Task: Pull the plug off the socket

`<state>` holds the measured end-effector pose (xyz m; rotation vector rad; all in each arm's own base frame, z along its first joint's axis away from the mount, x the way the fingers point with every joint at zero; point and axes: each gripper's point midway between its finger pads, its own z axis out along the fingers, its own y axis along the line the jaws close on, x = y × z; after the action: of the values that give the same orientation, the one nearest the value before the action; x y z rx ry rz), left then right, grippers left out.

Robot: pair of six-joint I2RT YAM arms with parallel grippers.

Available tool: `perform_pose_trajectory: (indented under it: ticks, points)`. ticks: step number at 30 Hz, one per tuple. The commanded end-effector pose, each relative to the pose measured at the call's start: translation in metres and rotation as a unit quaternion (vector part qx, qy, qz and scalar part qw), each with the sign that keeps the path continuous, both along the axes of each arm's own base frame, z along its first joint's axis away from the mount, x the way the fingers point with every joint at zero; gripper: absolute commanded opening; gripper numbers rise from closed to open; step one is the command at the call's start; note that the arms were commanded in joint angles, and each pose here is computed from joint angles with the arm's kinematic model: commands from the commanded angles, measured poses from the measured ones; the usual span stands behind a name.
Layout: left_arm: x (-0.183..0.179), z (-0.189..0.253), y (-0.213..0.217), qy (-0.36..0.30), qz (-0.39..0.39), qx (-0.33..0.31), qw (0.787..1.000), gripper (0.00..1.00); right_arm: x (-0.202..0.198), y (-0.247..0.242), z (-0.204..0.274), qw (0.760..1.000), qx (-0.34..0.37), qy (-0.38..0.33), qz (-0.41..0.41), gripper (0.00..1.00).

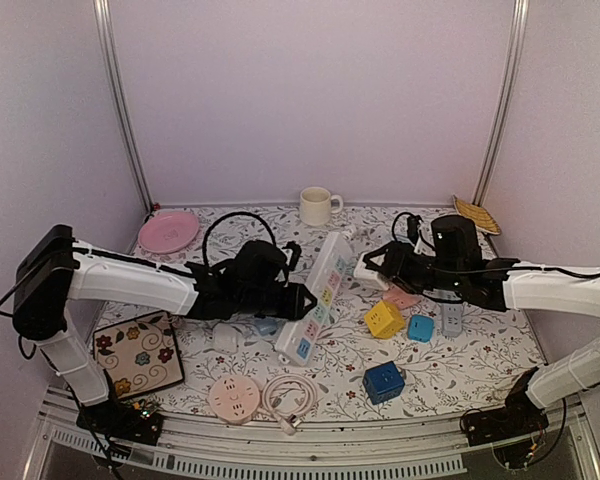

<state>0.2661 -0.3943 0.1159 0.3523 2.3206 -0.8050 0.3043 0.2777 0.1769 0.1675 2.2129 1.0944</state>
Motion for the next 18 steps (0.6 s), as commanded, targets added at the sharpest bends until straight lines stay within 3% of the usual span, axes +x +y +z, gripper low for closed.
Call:
perform_pose_trajectory:
  ticks: [1, 10, 18]
  points:
    - [0.058, -0.018, 0.058, -0.012, 0.149, 0.055, 0.987, 0.0, -0.014, 0.022, 0.039, 0.997, 0.041, -0.036, 0.06, 0.2]
    - [0.066, -0.006, 0.046, -0.008, 0.124, 0.016, 0.992, 0.0, -0.008, 0.039, 0.022, 0.996, 0.028, -0.017, 0.082, 0.2]
    - [0.099, -0.013, 0.05, 0.039, 0.11, -0.04, 0.992, 0.0, -0.013, 0.087, -0.02, 0.992, -0.01, 0.016, 0.124, 0.21]
